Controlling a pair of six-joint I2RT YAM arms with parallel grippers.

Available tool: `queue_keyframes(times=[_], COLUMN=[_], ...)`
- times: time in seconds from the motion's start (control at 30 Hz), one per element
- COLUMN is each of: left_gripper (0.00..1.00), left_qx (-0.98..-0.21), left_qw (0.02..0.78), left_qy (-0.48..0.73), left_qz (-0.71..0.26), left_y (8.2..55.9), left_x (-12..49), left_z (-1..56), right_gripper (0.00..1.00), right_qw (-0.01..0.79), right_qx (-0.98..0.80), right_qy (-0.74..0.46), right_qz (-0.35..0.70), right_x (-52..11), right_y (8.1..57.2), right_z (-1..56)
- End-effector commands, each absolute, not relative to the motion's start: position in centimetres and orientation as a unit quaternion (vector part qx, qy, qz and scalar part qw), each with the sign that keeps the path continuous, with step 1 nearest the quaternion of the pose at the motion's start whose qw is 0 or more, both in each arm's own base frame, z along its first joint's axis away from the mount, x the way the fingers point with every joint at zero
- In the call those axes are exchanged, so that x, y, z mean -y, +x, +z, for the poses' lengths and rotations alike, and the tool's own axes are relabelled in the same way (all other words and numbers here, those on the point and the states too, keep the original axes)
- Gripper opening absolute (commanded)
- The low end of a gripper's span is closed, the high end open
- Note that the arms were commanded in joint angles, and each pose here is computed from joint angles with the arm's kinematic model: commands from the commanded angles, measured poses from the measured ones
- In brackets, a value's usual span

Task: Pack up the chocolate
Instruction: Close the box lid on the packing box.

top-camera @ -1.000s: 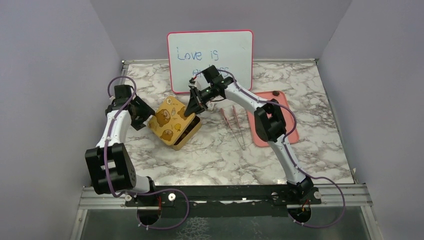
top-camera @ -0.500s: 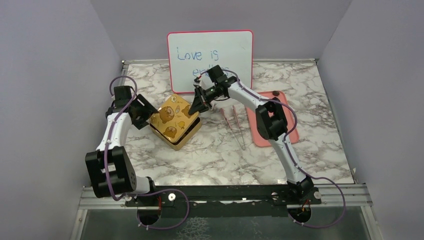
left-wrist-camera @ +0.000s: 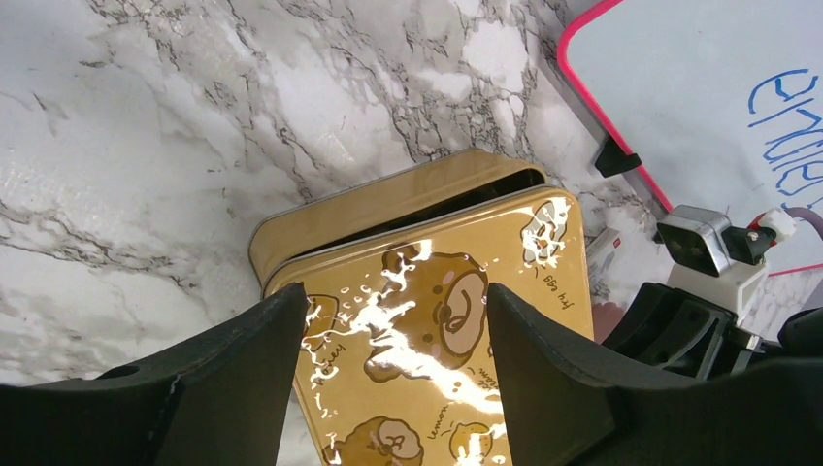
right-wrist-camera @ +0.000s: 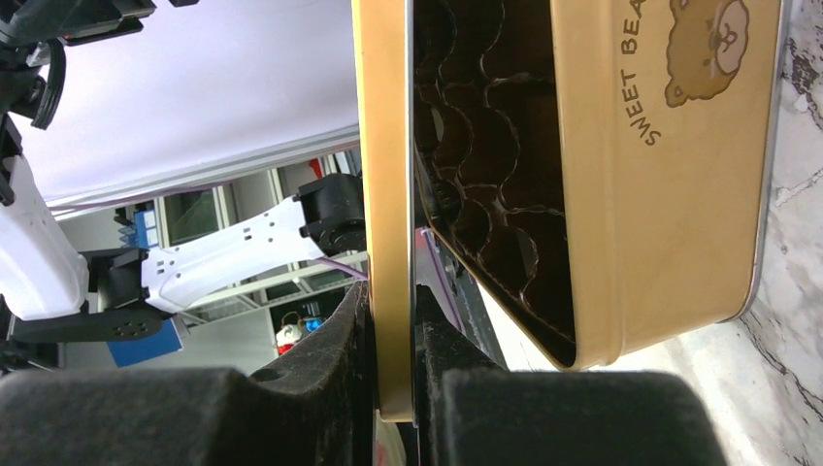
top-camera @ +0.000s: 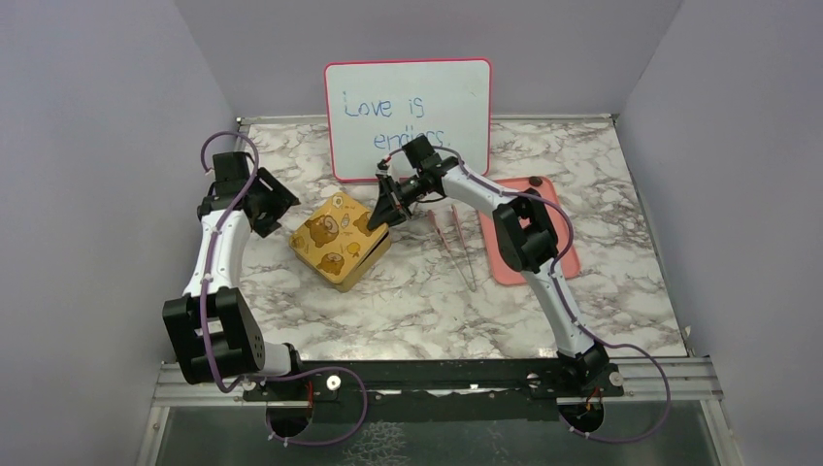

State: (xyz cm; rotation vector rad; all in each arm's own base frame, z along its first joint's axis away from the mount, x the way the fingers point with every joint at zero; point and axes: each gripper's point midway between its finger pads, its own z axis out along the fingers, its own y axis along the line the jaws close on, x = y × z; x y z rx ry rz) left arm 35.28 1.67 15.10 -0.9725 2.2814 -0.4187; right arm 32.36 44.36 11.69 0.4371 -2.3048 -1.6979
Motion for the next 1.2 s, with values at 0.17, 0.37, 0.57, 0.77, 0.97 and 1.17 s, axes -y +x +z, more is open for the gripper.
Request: queue_keyframes(times=[0.17, 0.37, 0.57, 0.77, 0.97, 1.17], left_gripper=[0.65, 0.61, 0.57, 0.54, 0.53, 0.60], left_qx=[-0.860, -0.862, -0.862, -0.862, -0.862, -0.858], left_qw=[0.289, 0.279, 0.259, 0.253, 0.256, 0.254], left_qy=[-0.378, -0.373, -0.388, -0.392, -0.388, -0.397], left_qz=[-0.183, -0.198, -0.196, -0.198, -0.203, -0.203], left_y=[34.9, 34.3, 33.1, 32.4, 32.3, 32.0], left_x=[-0.6, 0.1, 0.4, 0.7, 0.8, 0.9], left_z=[14.3, 13.8, 12.0, 11.2, 11.6, 11.6], right_gripper=[0.10, 0.11, 0.12, 0.17, 0.16, 0.16], right_qw=[0.098, 0.101, 0.084, 0.060, 0.075, 0.079], right_qx=[0.782, 0.797, 0.812, 0.822, 0.819, 0.814], right_qy=[0.154, 0.144, 0.138, 0.136, 0.147, 0.159], right_qz=[-0.597, -0.577, -0.562, -0.550, -0.549, -0.553], right_x=[-45.0, -44.7, -44.2, -43.6, -42.9, -42.5], right_y=[32.9, 32.8, 33.2, 34.6, 33.6, 32.8], right_z=[13.6, 12.2, 11.3, 11.2, 11.2, 11.8])
